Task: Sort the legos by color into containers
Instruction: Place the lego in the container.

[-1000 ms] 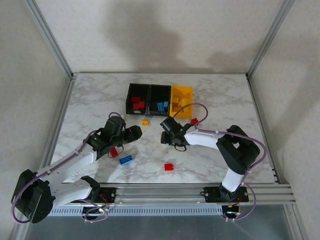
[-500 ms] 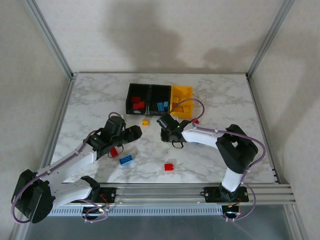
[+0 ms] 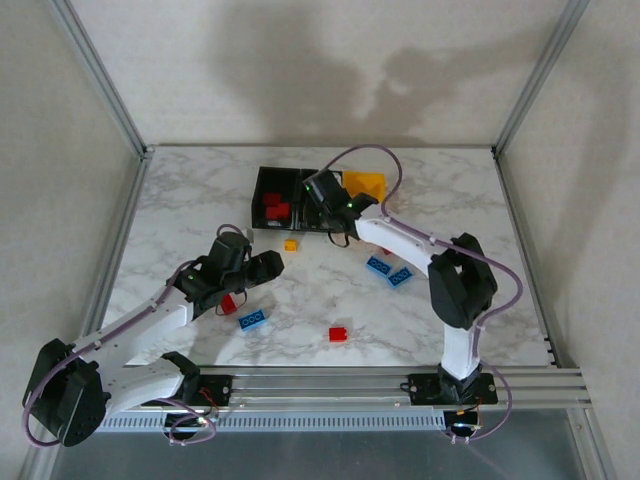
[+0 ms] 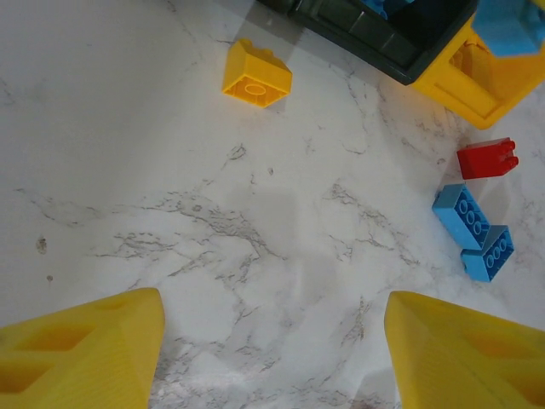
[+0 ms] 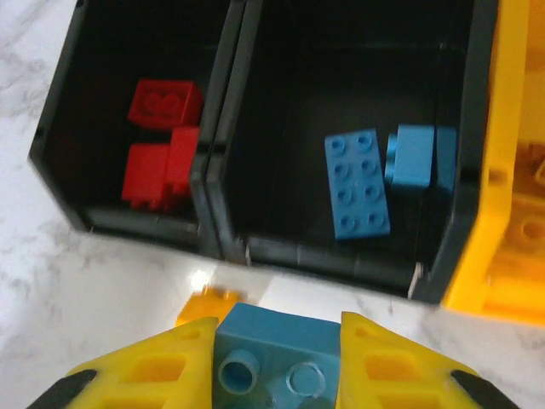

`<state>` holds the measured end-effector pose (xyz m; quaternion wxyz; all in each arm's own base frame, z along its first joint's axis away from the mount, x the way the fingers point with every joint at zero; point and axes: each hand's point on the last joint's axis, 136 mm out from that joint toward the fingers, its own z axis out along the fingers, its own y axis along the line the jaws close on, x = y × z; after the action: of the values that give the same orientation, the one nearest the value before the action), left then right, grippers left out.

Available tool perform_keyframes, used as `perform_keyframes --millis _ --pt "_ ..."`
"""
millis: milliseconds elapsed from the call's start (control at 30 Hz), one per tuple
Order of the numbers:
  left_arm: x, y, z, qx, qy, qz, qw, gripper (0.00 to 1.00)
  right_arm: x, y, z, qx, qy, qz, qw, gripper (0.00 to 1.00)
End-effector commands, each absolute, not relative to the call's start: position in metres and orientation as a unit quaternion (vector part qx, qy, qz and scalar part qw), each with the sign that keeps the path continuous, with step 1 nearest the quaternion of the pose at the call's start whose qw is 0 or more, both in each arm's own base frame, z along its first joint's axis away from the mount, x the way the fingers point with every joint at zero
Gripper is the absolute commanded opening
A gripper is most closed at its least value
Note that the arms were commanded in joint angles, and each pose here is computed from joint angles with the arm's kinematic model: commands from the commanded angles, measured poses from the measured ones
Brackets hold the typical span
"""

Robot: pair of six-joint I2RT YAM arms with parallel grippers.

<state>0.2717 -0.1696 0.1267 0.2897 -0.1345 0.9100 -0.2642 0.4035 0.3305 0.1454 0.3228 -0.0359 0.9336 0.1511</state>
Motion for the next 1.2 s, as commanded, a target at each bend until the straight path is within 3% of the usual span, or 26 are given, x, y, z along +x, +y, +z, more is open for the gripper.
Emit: perform_keyframes --millis 0,267,667,1167 --pt "0.275 -0.171 0.143 -0.137 0.902 -0.269 0.307 0.69 0.426 0.329 0.13 -0.046 0.94 0.136 0.309 0.26" --pt "0.275 -0.168 0.142 -0.14 0.904 -0.263 0.308 0.69 0.471 0.342 0.109 -0.039 0.942 0.151 0.296 0.26" --pt "0.275 -0.167 0.14 -0.14 0.905 -0.258 0.307 0.69 0.48 0.356 0.081 -0.036 0.946 0.169 0.275 0.29" --pt "0.273 -0.165 0.143 -0.143 0.903 -0.259 0.31 0.69 0.479 0.352 0.099 -0.031 0.941 0.172 0.289 0.48"
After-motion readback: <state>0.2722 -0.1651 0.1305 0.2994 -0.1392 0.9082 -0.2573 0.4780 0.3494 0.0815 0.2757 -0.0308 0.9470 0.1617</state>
